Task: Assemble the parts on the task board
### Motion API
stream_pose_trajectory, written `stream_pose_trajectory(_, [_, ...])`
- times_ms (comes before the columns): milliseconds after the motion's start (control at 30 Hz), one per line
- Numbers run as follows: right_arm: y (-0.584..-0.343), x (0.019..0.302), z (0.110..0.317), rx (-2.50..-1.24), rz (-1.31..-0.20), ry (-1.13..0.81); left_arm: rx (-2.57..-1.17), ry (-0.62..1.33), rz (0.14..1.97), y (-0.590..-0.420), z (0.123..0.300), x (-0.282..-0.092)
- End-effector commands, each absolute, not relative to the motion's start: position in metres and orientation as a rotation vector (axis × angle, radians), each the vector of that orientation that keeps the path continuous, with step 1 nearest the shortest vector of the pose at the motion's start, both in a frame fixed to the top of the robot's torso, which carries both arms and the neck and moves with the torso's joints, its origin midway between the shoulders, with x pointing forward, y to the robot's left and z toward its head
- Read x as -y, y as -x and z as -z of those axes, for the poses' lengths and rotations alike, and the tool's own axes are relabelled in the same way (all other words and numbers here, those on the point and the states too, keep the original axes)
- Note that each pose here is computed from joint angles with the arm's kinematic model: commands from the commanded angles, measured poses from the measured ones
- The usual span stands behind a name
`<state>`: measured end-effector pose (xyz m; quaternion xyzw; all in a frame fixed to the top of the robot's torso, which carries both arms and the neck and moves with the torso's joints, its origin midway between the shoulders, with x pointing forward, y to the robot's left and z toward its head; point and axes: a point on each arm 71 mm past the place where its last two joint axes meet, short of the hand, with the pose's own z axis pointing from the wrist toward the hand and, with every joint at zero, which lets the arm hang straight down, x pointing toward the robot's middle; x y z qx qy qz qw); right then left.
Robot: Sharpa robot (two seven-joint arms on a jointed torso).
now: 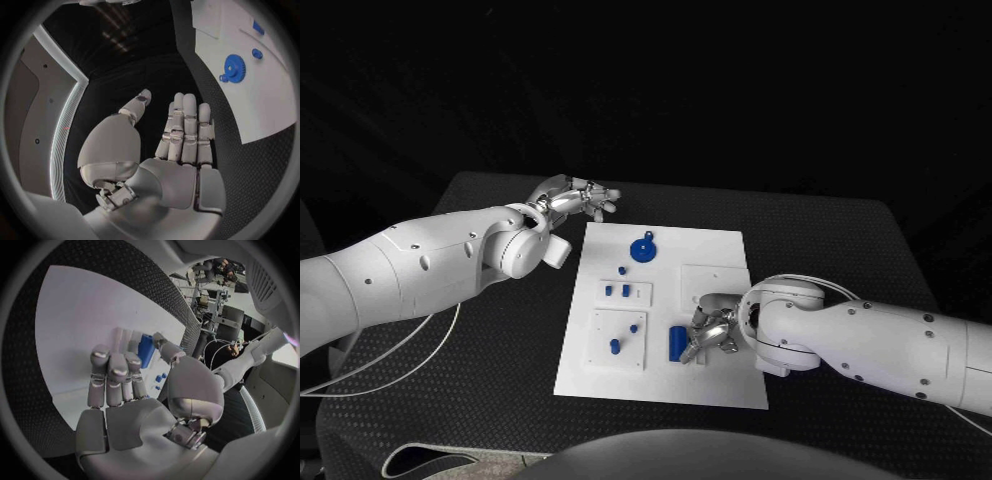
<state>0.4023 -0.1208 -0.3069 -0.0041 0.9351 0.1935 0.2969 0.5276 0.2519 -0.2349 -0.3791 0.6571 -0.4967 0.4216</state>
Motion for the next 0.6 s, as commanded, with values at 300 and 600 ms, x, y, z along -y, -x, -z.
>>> stream_pose_trajectory(300, [-0.4046, 0.1225, 0.3067, -2.443, -0.474, 0.051, -1.641, 0.946, 1.260, -0.5277, 0.2329, -0.2502])
stream_pose_trajectory(600, [-0.4037, 0.1248, 0.3074, -2.460, -0.481, 0.050, -1.642, 0.947, 1.258, -0.5277, 0.2328, -0.2507])
